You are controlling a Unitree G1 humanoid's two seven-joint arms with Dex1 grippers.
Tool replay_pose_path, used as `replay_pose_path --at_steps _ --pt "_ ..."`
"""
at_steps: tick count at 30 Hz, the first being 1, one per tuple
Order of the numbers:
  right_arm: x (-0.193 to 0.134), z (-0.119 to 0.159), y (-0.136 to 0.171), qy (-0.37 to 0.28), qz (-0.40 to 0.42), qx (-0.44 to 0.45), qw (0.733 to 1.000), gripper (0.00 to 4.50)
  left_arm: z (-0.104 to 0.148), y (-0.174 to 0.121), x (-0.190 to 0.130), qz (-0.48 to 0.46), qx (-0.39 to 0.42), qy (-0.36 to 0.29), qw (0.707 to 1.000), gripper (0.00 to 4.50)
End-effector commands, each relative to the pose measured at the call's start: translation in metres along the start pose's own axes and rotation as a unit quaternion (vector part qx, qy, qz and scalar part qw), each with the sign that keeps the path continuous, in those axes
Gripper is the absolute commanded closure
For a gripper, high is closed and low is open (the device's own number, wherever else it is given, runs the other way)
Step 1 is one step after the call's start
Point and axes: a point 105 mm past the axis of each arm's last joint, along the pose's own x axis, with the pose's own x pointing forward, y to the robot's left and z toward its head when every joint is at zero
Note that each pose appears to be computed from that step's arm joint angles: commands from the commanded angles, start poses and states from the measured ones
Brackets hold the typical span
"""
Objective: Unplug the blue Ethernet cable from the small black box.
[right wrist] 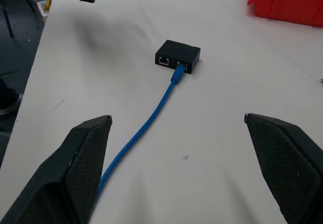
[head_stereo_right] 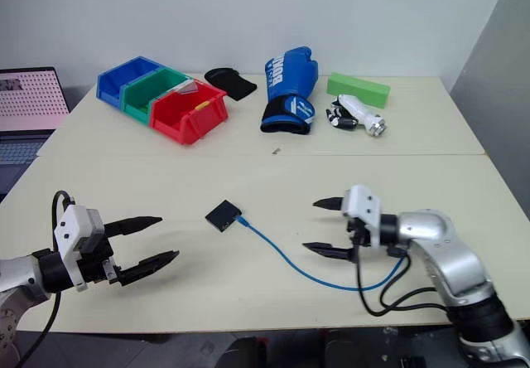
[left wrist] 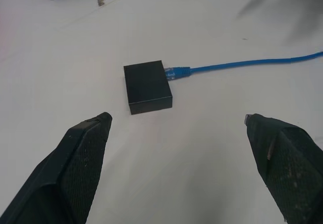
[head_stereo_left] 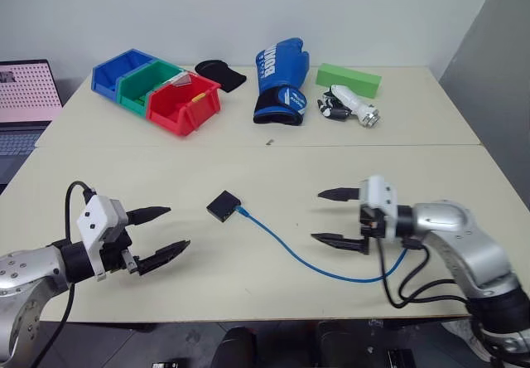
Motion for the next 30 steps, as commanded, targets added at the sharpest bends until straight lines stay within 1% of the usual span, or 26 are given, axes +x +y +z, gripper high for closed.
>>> replay_pose_path --at_steps 1,4,7,10,12,14,15,17,18,19,20,22,26,30 --pt "0.028 -0.006 -0.002 0.018 -0.009 -0.023 1.0 0.04 0.001 -0.001 -0.005 -0.036 -0.003 0.018 0.999 0.0" --pt "0.055 -0.016 0.004 0.037 -0.006 -0.031 0.999 0.04 0.002 -0.003 -0.007 -0.063 0.002 0.031 0.998 0.0" --pt "0.078 -0.023 0.008 0.049 -0.014 -0.029 0.998 0.04 0.007 0.0 -0.005 -0.068 0.008 0.032 0.997 0.0" --pt "0.091 -0.032 0.008 0.064 -0.025 -0.018 0.998 0.04 0.011 0.002 -0.003 -0.065 0.014 0.027 0.997 0.0" --pt "0.094 -0.039 0.008 0.079 -0.026 -0.019 0.996 0.04 0.011 0.004 -0.003 -0.063 0.013 0.025 0.998 0.0" --pt "0.093 -0.045 0.005 0.091 -0.036 -0.016 0.995 0.4 0.01 0.005 -0.001 -0.056 0.009 0.028 0.998 0.0" --pt "0.092 -0.047 0.002 0.095 -0.042 -0.014 0.994 0.46 0.008 0.006 0.0 -0.05 0.006 0.038 0.998 0.0" --pt "0.089 -0.05 -0.002 0.105 -0.052 -0.008 0.993 0.86 0.003 0.009 0.001 -0.039 0.001 0.057 0.998 0.0" --pt "0.088 -0.051 -0.003 0.11 -0.054 -0.002 0.992 1.15 0.004 0.009 0.002 -0.038 0.001 0.054 0.998 0.0" --pt "0.087 -0.052 -0.004 0.113 -0.056 0.004 0.992 1.33 0.005 0.01 0.002 -0.038 0.001 0.049 0.998 0.0" --pt "0.086 -0.053 -0.006 0.115 -0.06 0.009 0.991 1.65 0.006 0.01 0.003 -0.037 0.003 0.045 0.998 0.0" --pt "0.085 -0.053 -0.008 0.119 -0.068 0.016 0.99 2.03 0.007 0.01 0.005 -0.037 0.005 0.04 0.999 0.0" --pt "0.081 -0.058 -0.017 0.139 -0.091 0.024 0.986 2.97 0.015 0.013 0.011 -0.03 0.001 0.011 0.999 0.0" --pt "0.072 -0.061 -0.026 0.149 -0.109 0.026 0.983 3.86 0.021 0.015 0.014 -0.027 0.02 -0.011 0.999 0.0"
